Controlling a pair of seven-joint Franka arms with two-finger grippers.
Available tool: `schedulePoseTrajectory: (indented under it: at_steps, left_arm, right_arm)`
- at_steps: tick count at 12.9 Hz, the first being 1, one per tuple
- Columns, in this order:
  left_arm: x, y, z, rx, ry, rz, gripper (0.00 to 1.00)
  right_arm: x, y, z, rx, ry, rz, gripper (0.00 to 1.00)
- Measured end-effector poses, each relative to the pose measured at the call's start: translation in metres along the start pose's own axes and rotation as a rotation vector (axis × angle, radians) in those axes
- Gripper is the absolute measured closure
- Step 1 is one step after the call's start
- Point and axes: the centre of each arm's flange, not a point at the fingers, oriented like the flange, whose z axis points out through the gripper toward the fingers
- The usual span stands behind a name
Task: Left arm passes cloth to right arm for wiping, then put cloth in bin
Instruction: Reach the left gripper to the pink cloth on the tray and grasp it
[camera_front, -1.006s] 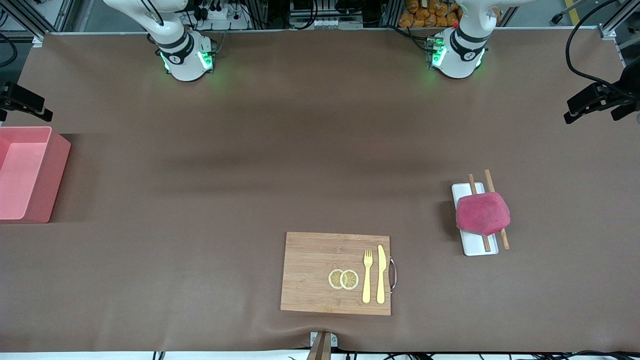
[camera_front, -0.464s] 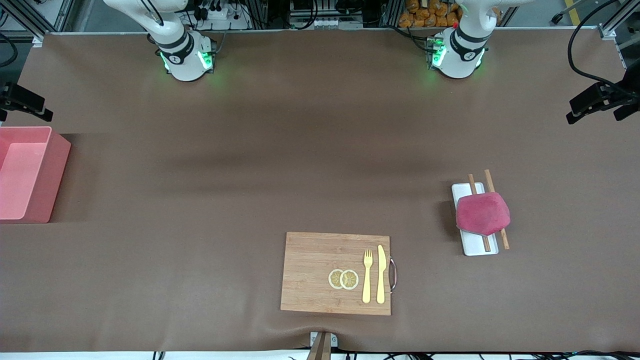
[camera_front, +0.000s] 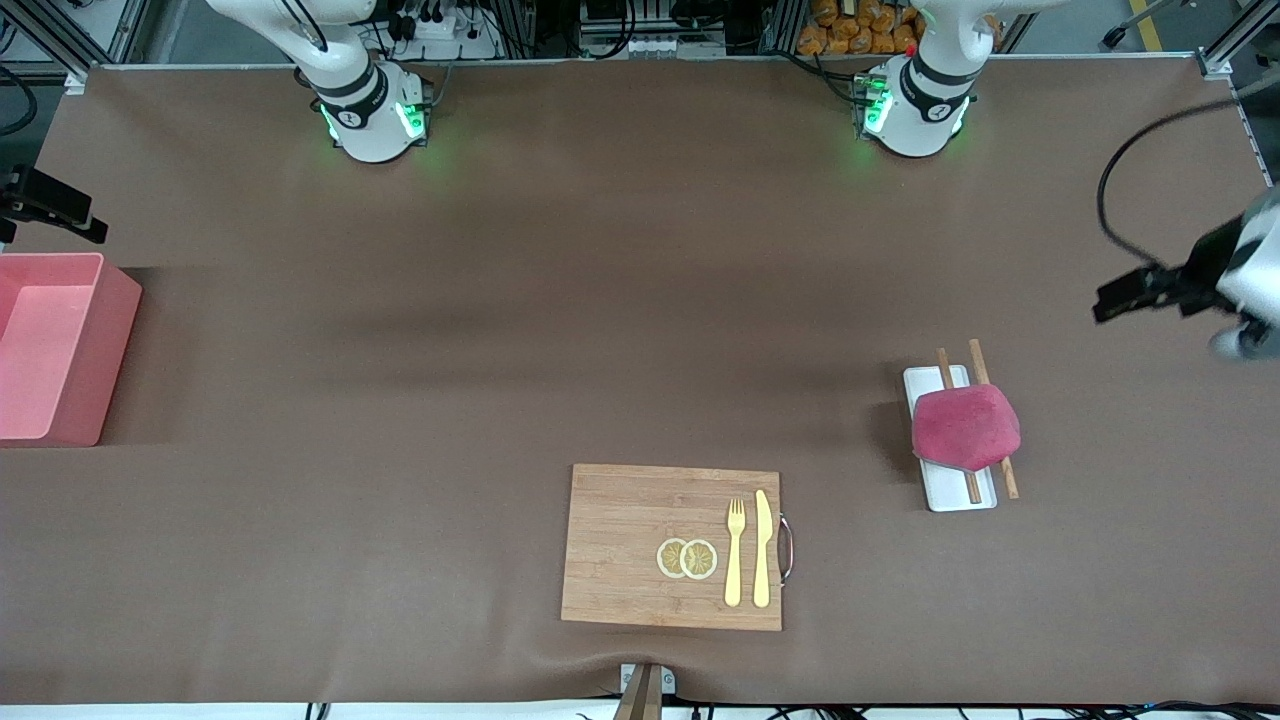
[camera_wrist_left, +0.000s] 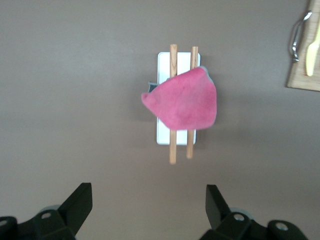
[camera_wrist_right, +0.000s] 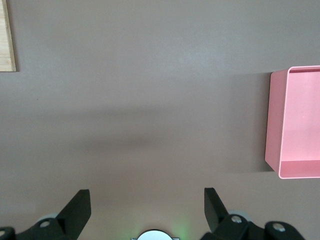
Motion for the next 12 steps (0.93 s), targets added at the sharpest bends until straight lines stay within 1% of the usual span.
schedulePoseTrajectory:
  at_steps: [3,6,8,9,10,12]
  left_arm:
    - [0.035,0.009,0.062,-0.002,-0.014,0.010,0.00]
    - [0.057,0.020,0.115,-0.002,-0.032,0.023,0.00]
    - [0.066,0.023,0.143,-0.001,-0.041,0.024,0.04]
    - [0.070,0.023,0.154,-0.001,-0.040,0.023,0.11]
    - [0.074,0.023,0.163,-0.002,-0.036,0.022,0.11]
    - [0.080,0.023,0.180,-0.002,-0.028,0.021,0.16]
  right_arm:
    - [0.001,0.000,0.002,0.000,-0.005,0.000,0.00]
    - [0.003,-0.001,0.004,0.001,-0.008,-0.002,0.00]
    - [0.004,-0.007,0.006,0.003,-0.012,-0.012,0.00]
    - [0.005,-0.012,0.007,0.005,-0.014,-0.021,0.00]
    - [0.006,-0.017,0.008,0.004,-0.016,-0.030,0.00]
    - [0.008,-0.025,0.011,0.003,-0.021,-0.043,0.00]
